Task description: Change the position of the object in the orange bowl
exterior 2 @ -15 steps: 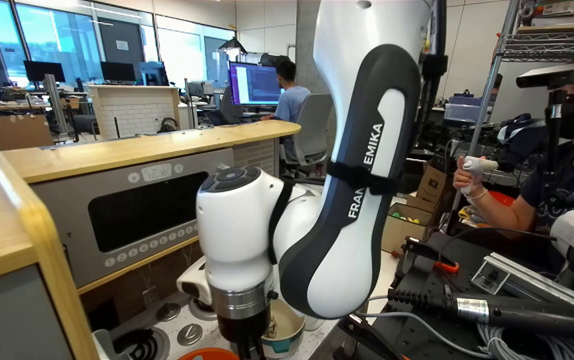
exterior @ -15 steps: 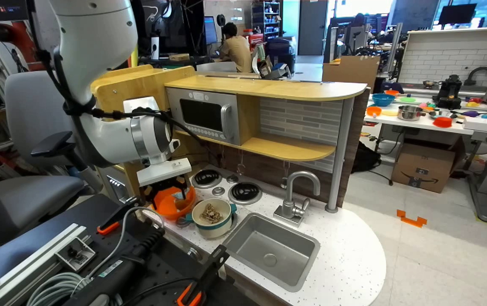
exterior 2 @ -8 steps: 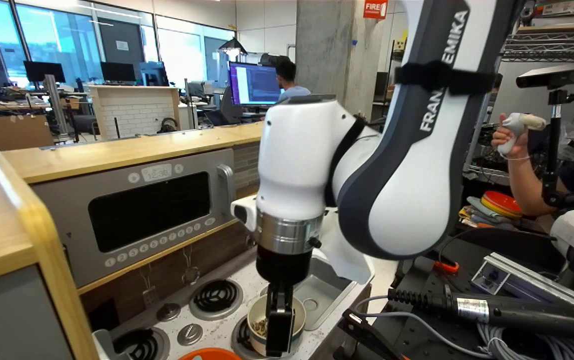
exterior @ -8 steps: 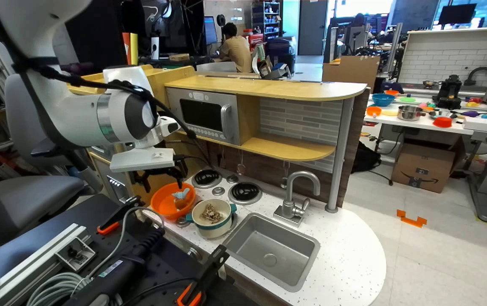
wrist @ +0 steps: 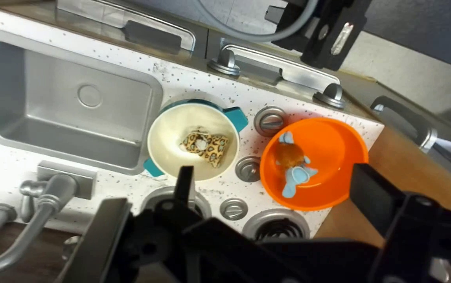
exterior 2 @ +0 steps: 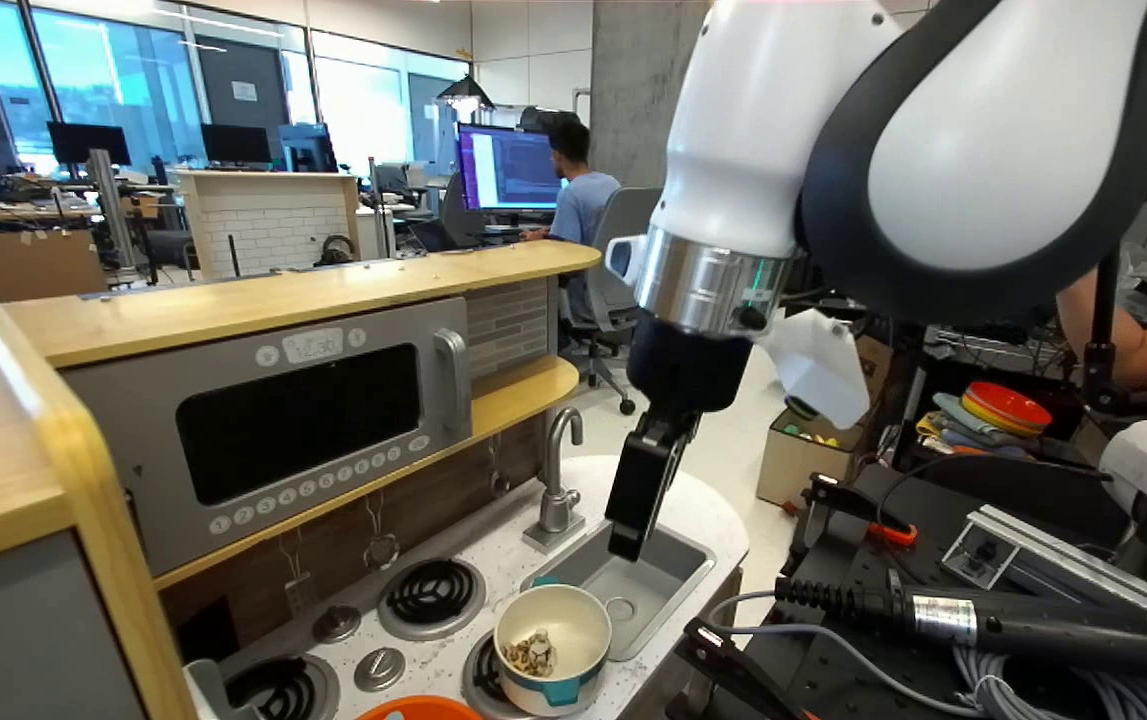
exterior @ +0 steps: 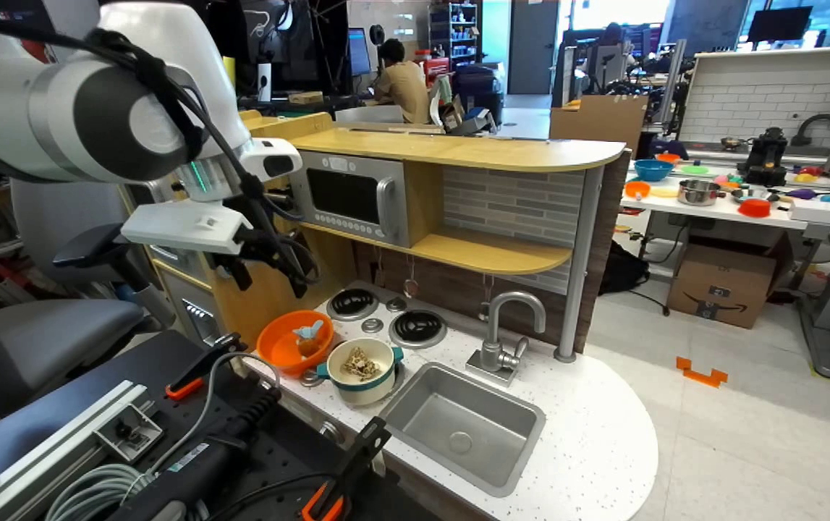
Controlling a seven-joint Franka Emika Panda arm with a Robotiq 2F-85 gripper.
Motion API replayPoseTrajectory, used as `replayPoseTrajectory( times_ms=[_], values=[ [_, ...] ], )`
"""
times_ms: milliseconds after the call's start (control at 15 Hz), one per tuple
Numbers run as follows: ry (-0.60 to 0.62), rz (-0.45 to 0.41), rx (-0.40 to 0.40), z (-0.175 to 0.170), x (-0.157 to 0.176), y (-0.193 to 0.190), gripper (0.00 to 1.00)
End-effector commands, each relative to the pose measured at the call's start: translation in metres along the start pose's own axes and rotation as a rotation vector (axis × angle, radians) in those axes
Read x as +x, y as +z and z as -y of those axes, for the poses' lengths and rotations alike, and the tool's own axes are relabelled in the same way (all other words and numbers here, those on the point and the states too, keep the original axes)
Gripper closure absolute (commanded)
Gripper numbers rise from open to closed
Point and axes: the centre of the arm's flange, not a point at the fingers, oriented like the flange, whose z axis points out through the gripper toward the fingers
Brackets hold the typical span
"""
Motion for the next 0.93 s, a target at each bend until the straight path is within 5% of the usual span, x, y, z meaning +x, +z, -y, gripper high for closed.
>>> replayPoseTrajectory(
  times_ms=[0,467,533,867],
  values=[
    [0.119,0.001,-0.048,-0.019,-0.017,-0.068,0.0],
    [0.32,0.19,-0.139,-0.065,-0.032,-0.114,0.0],
    [0.267,0.138,-0.113,-0.058,-0.022,-0.094,0.0],
    [0.314,0.173,-0.127,-0.066,-0.03,-0.102,0.0]
  ],
)
